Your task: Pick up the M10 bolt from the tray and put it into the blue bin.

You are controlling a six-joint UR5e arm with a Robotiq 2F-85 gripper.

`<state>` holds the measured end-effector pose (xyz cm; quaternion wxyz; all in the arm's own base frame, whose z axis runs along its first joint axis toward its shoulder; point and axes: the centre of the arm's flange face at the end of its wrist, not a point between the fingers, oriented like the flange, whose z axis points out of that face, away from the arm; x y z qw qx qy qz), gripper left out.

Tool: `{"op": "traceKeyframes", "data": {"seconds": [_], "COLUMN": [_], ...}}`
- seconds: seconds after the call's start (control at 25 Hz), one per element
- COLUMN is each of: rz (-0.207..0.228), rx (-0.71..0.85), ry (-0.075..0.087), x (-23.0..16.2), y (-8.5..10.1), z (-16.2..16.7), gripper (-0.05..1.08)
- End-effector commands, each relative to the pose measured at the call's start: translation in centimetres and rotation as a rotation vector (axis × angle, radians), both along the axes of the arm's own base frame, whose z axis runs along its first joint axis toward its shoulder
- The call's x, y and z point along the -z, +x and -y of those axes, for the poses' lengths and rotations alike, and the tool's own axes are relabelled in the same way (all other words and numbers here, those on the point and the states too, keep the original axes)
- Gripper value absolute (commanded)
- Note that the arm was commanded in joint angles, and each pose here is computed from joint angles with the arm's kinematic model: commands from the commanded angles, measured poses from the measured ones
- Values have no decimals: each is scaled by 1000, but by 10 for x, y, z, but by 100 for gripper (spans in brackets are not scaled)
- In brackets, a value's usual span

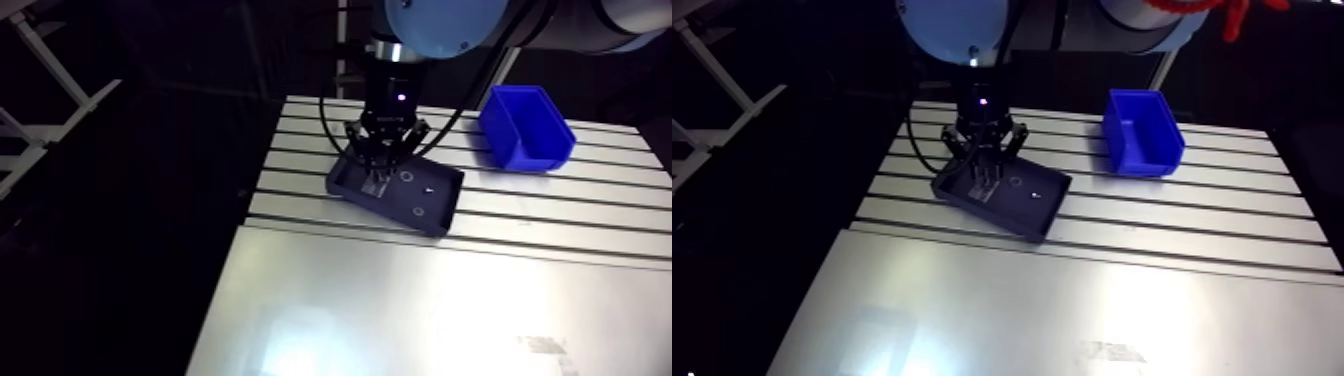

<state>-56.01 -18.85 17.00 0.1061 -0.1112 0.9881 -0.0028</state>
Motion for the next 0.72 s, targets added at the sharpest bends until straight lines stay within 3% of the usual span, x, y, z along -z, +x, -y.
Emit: {"op": "traceKeyframes", "data": {"seconds": [0.04, 0.36, 0.48, 0.72], "rz": [1, 1, 4, 7], "rx": [0, -1, -3, -6], "ry": [0, 2, 20, 25], "x": [1, 1, 4, 6], "y": [0, 0, 0, 0], "z": [0, 0, -2, -2], "gripper": [59, 62, 63, 66]}}
